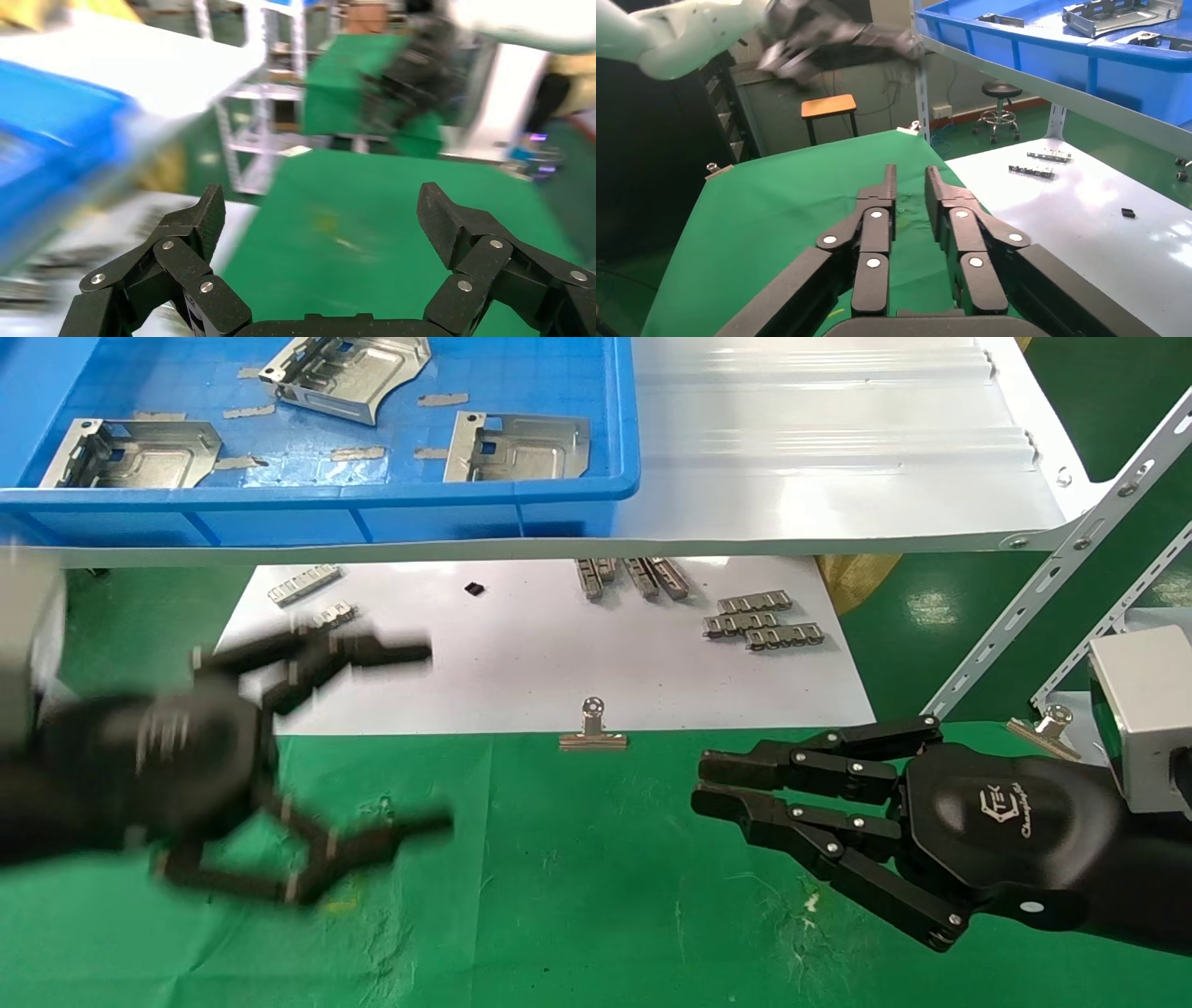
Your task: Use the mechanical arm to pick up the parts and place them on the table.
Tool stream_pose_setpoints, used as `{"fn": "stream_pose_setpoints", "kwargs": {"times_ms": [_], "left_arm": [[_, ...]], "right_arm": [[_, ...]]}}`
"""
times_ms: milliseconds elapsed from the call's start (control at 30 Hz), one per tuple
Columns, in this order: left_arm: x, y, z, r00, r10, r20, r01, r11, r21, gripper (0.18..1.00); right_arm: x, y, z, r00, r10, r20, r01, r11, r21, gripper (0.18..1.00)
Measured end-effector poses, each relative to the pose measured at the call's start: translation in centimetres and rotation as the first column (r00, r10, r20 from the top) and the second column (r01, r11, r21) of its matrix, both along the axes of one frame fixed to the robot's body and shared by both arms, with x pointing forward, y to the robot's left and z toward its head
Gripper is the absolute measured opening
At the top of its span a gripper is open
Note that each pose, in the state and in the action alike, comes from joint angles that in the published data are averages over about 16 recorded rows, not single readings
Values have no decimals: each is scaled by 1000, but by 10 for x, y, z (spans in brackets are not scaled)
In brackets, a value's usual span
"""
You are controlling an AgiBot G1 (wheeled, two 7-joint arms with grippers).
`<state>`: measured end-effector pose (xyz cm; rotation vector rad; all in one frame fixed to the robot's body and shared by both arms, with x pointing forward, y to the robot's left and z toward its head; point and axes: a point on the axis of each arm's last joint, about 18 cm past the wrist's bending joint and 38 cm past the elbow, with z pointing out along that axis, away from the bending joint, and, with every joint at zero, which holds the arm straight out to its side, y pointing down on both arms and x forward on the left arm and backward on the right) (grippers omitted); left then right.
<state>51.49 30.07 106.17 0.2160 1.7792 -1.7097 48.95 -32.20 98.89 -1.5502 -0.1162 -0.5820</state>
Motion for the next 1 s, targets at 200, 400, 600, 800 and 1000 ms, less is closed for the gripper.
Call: {"fn": "stream_pose_setpoints", "kwargs": {"times_ms": [200, 400, 600, 800, 1000], "left_arm": [[57, 3, 71, 984, 177, 21, -174, 980, -94, 1001], [120, 8, 127, 920, 392, -20, -389, 902, -187, 1001], [165, 20, 150, 809, 584, -69, -581, 776, -246, 1001], [190, 30, 156, 707, 699, -109, -696, 661, -278, 1001], [200, 36, 153, 655, 740, -149, -745, 601, -289, 996]], "right_arm": [[0, 0, 0, 1000, 0, 0, 0, 1000, 0, 272], [0, 0, 0, 1000, 0, 0, 0, 1000, 0, 219], [0, 0, 0, 1000, 0, 0, 0, 1000, 0, 197], [0, 0, 0, 1000, 0, 0, 0, 1000, 0, 192], [0, 0, 0, 1000, 0, 0, 0, 1000, 0, 192]]}}
